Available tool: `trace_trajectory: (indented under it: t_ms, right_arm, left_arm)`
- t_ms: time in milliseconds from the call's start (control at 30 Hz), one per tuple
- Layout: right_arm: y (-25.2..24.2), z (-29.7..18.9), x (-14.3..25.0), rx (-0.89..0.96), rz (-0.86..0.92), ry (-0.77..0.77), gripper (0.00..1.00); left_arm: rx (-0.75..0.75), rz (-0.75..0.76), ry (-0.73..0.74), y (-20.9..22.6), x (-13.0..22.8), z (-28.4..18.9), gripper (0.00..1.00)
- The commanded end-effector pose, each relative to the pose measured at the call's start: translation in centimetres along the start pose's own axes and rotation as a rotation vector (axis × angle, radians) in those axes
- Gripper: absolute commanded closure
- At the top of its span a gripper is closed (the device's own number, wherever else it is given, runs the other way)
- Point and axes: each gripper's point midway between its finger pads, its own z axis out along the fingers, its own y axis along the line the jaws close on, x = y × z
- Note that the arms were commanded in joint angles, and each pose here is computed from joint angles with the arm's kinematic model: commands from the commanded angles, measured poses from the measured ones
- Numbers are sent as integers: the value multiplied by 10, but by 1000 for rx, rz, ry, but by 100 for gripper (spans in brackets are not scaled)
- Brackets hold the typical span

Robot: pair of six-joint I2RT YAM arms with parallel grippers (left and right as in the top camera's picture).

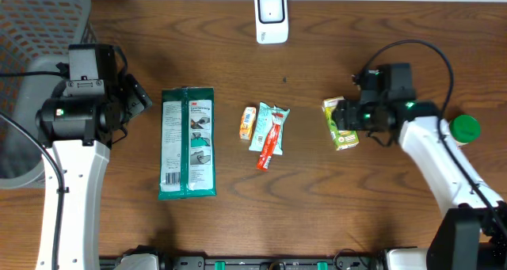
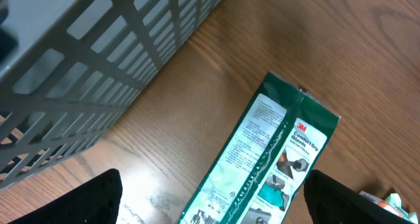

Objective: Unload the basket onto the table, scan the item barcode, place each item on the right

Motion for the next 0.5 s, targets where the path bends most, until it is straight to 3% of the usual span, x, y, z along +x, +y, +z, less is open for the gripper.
trace_trajectory:
  t_ms: [0, 200, 467]
  right_arm:
    - [5, -44, -42, -34, -1, -63, 30]
    - [14, -95, -64, -23, -42, 59, 21]
    - [3, -36, -56, -34, -3, 260, 12]
  left_arm:
    - [-9, 7, -15, 3, -4, -3, 11]
    - [-9, 7, -15, 3, -4, -3, 11]
    - [-9, 7, -15, 3, -4, -3, 11]
